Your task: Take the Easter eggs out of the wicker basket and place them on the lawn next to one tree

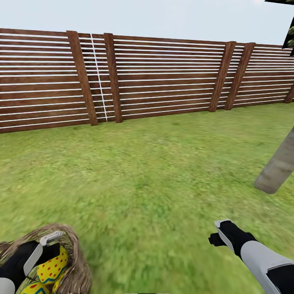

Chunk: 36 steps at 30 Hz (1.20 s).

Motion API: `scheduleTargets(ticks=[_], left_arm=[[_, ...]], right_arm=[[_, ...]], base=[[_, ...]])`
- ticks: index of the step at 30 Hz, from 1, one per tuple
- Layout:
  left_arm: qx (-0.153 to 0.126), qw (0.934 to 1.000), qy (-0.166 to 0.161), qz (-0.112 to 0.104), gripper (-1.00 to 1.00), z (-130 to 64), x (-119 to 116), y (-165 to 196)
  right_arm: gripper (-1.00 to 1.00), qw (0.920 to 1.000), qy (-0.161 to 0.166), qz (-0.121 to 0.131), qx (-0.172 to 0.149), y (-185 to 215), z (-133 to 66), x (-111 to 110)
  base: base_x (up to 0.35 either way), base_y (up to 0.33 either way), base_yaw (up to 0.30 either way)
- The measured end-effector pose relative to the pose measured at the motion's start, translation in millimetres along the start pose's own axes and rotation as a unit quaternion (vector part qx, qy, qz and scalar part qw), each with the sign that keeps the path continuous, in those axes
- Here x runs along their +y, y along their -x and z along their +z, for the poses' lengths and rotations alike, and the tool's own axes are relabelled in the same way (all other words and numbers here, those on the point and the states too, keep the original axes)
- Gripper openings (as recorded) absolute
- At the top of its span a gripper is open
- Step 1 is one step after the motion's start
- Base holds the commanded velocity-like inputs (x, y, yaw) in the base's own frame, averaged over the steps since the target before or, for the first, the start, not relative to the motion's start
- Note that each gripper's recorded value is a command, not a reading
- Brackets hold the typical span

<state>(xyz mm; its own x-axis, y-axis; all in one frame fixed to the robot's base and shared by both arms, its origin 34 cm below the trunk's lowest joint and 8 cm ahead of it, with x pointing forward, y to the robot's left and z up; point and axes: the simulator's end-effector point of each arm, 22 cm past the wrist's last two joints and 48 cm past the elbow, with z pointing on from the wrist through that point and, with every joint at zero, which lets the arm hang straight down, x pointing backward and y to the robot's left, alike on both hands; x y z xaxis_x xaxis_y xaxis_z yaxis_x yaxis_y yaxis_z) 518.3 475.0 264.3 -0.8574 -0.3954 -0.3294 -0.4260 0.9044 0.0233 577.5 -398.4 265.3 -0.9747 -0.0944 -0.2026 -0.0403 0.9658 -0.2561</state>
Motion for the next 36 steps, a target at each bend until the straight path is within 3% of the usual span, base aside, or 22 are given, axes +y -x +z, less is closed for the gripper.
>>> scheduleTargets(ticks=[11, 36], left_arm=[[0.004, 1.0, -0.001, 0.001, 1.0, 1.0, -3, -3], [0.04, 0.9991, 0.013, 0.008, 1.0, 29.5, 4, -33]], right_arm=[[1.0, 1.0, 0.0, -0.002, 0.0, 0, -0.1, 1], [1.0, 0.9992, 0.003, -0.012, 0.039, -29, 34.8, 12]], base=[[0.0, 0.0, 0.0], [0.0, 0.0, 0.0]])
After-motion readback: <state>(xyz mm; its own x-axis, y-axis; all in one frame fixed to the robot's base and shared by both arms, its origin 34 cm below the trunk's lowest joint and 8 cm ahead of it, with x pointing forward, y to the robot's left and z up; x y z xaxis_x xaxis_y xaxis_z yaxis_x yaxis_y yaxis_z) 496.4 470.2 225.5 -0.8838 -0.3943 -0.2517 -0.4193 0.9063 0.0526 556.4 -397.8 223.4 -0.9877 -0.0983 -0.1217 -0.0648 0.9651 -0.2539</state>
